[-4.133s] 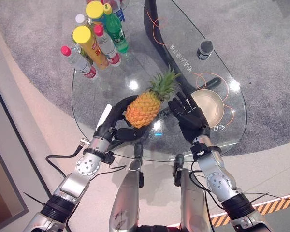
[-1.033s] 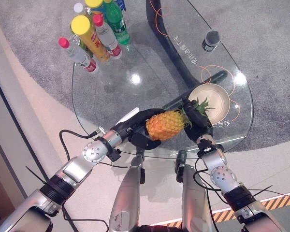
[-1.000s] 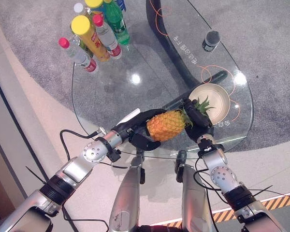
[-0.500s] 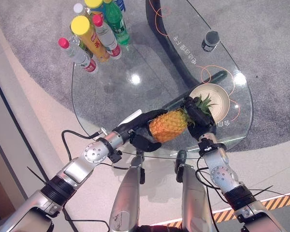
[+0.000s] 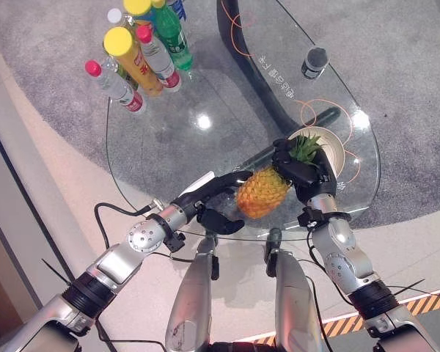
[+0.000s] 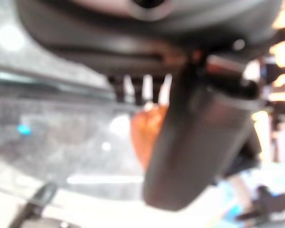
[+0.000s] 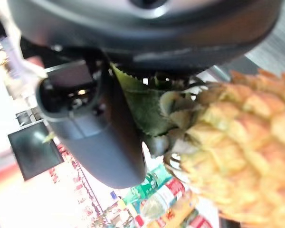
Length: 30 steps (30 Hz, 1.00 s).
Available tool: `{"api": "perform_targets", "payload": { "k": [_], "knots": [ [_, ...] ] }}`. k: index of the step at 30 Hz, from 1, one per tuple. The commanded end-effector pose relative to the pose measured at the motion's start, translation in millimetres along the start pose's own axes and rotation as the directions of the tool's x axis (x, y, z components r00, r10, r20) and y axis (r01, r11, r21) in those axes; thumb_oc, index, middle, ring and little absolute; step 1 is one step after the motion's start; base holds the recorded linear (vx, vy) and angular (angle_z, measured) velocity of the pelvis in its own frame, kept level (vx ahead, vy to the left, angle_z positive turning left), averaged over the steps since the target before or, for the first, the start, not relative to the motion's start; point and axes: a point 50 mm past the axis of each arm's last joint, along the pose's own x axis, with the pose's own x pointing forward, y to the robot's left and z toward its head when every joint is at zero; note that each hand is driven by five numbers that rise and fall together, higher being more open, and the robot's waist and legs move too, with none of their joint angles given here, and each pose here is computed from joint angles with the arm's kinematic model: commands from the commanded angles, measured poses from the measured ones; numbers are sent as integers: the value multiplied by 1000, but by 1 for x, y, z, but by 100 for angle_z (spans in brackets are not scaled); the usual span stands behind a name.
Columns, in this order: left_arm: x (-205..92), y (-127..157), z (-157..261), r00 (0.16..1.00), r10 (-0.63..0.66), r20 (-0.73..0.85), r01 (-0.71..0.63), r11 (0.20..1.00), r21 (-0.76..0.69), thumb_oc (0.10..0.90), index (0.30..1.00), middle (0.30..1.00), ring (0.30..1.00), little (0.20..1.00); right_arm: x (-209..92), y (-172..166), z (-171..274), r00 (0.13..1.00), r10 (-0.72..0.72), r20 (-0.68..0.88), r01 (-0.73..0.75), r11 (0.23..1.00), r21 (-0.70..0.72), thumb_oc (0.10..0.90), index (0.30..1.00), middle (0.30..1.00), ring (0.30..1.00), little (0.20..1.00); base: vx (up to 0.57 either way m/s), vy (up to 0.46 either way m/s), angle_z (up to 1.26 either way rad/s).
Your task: Pick up the fruit to the plate
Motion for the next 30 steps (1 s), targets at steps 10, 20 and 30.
{"api": "perform_targets", "payload": {
  "k": [10,20,30],
  "knots": [
    [0,-9,41,978,-2,207,1,1000,4,800,900,900,900,900,14,7,102,881,11,474,117,964,-240,100,300,300,300,200,0,0,0],
    [-2,-9,40,982,18,186,-15,1000,-17,800,900,900,900,900,13,3,130,796,16,605,297,861,-413,100,300,300,300,200,2,-3,0],
    [1,-10,26,990,91,110,-88,996,-31,800,900,900,900,900,14,5,127,763,-36,646,345,867,-358,100,300,300,300,200,-2,-6,0]
  ]
}}
